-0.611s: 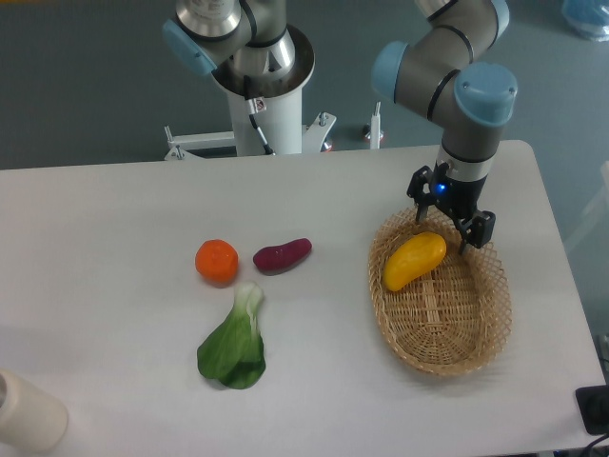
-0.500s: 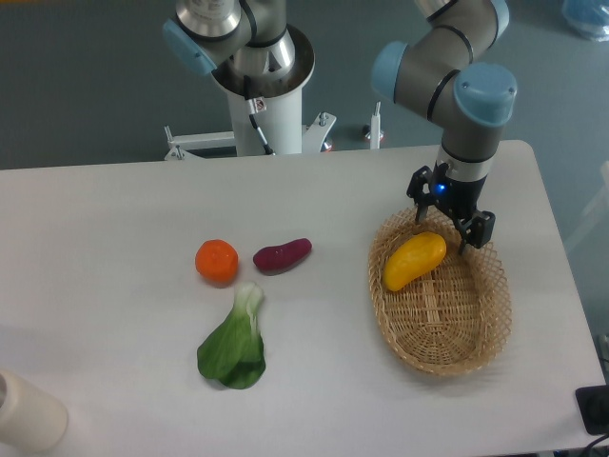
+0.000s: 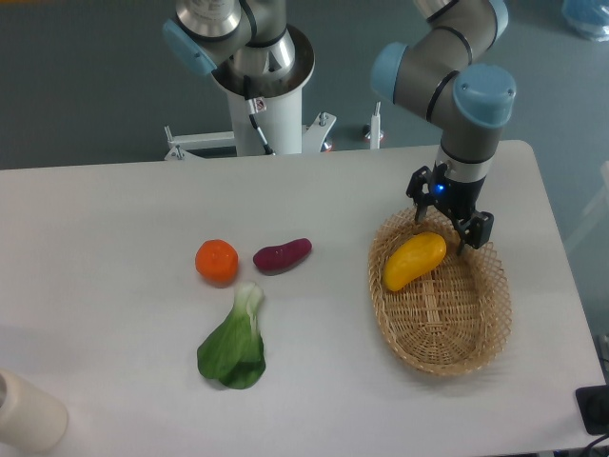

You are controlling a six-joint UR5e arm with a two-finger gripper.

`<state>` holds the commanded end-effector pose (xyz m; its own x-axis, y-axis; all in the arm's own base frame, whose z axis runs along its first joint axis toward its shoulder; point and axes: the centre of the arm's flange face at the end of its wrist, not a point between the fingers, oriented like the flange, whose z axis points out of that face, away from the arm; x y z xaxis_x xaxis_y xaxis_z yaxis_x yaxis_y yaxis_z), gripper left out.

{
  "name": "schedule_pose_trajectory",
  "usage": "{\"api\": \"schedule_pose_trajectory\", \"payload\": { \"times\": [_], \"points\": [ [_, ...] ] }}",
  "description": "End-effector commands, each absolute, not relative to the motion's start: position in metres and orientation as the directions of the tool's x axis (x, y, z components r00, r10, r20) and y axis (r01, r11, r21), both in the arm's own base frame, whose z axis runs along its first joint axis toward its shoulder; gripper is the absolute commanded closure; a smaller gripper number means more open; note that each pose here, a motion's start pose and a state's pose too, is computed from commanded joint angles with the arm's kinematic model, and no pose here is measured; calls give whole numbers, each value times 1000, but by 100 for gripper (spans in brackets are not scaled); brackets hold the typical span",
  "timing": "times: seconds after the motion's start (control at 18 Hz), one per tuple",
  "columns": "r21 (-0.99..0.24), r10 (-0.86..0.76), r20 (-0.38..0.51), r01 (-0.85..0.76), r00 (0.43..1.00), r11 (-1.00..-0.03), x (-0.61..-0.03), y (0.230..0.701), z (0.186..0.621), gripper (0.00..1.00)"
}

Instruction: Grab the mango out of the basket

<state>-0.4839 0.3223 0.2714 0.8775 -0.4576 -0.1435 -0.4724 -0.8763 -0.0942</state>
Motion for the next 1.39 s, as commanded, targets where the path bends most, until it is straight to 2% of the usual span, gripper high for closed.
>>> {"api": "schedule_pose_trajectory", "payload": {
  "times": [0.17,0.44,1.11,1.39],
  "points": [
    [-84,-460,-150,-475,875,-876,-483,322,262,0],
    [-109,-312,-134,-327,940,-939,-481,325,256,0],
    [-100,-332,-69,-337,941,-936,-459,332,226,0],
    [-99,-340,-90,-348,936,-932,-460,340,217,0]
  ]
}}
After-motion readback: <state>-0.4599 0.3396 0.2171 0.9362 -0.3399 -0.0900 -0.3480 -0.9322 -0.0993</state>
